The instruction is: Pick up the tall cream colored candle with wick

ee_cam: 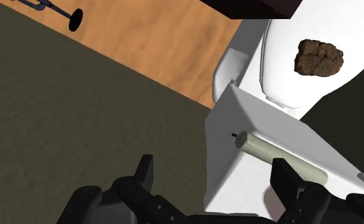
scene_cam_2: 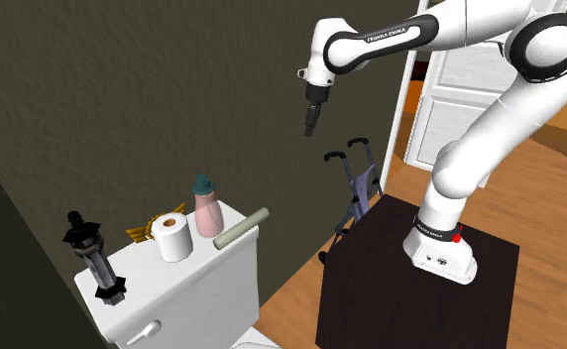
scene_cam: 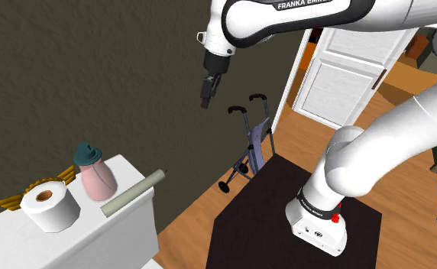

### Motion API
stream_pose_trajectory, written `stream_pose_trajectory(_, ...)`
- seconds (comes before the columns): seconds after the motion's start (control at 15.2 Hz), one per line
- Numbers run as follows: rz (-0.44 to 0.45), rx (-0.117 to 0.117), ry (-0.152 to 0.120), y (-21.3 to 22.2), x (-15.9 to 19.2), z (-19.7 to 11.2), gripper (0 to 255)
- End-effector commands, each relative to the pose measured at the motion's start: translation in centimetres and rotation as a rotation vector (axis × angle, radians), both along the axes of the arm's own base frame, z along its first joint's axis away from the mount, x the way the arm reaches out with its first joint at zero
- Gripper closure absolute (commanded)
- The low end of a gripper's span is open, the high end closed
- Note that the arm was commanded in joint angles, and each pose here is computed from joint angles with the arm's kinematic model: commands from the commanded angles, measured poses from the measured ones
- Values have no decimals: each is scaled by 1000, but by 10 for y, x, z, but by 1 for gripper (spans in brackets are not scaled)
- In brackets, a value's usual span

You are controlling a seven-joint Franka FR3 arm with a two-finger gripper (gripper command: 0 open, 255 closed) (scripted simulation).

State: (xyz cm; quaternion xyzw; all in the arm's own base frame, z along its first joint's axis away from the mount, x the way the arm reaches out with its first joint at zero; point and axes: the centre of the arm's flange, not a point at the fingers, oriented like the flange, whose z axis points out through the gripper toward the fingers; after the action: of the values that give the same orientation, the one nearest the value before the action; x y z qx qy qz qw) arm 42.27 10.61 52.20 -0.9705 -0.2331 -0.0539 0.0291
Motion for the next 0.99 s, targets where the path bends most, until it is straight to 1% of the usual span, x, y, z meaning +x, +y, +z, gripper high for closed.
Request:
stream_pose_trajectory(0.0, 67, -8, 2, 15, 13, -15, 0)
stream_pose_trajectory(0.46, 293, -37, 16, 76, 55, -75, 0)
stream_pose_trajectory(0.92, 518, -67, 29, 143, 82, -138, 0)
